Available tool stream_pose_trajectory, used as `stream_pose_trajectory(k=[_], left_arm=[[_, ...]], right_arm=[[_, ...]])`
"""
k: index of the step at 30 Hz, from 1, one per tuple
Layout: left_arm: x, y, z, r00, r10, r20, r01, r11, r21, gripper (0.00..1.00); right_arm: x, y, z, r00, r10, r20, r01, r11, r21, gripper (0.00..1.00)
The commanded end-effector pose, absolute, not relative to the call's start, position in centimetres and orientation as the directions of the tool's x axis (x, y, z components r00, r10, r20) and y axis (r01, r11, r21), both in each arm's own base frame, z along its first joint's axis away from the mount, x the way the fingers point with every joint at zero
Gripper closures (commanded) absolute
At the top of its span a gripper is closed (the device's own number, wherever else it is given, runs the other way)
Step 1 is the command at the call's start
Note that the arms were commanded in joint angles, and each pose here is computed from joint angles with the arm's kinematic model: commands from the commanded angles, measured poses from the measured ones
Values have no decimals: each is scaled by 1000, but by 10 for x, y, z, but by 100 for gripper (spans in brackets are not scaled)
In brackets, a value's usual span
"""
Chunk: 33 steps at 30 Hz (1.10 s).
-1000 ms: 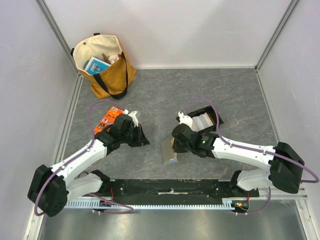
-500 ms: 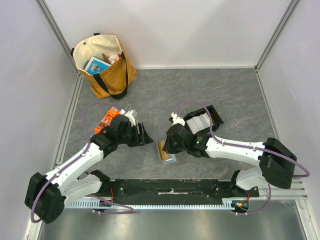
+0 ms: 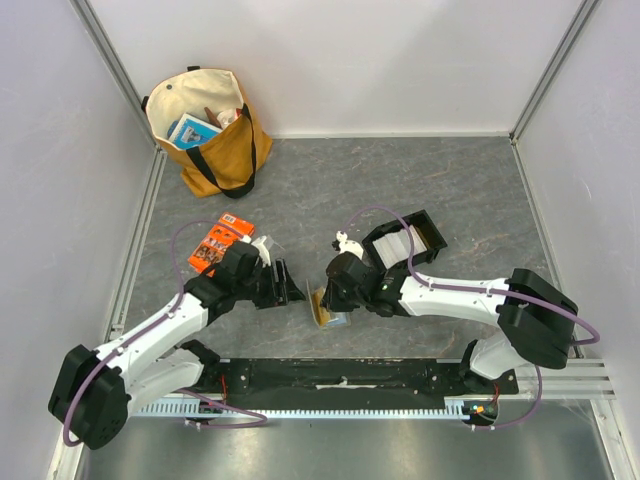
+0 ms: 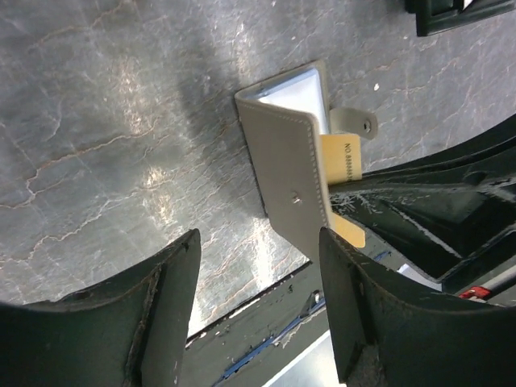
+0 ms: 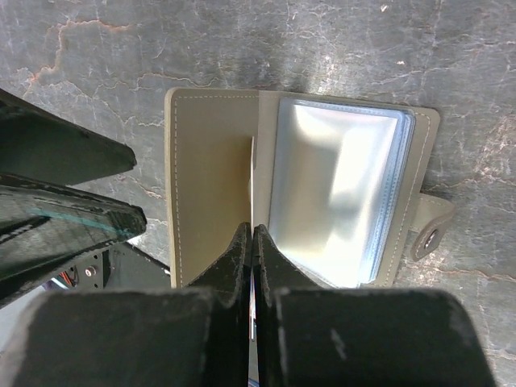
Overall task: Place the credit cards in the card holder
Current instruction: Insert the credit card into the card holder.
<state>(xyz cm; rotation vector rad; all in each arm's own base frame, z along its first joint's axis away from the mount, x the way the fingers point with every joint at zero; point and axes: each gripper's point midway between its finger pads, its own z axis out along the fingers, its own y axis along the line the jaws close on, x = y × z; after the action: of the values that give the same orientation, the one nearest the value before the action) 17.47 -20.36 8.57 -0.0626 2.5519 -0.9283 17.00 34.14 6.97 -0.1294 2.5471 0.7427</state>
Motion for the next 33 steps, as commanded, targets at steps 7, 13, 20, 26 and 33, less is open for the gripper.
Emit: stream_pose_trajectory(k=[7, 13, 20, 26, 33], left_arm=[[170, -222, 96, -922, -191, -337, 118, 690, -714, 36], [176, -228, 110, -909, -213, -358, 138, 657, -741, 32], [175, -231, 96, -930, -212, -300, 89, 663, -743, 31], [180, -233, 96, -927, -222, -304, 82, 669, -739, 27], [188, -243, 99, -927, -210, -310, 97, 664, -741, 25]], right_arm=[[175, 351, 80, -868, 66, -492, -225, 831, 509, 100], [175, 355, 81, -869, 52, -493, -238, 828, 507, 100], [175, 357, 79, -871, 43, -489, -244, 827, 507, 100], [175, 360, 84, -869, 44, -492, -252, 817, 519, 100], [175, 363, 87, -867, 33, -498, -267, 812, 519, 100]])
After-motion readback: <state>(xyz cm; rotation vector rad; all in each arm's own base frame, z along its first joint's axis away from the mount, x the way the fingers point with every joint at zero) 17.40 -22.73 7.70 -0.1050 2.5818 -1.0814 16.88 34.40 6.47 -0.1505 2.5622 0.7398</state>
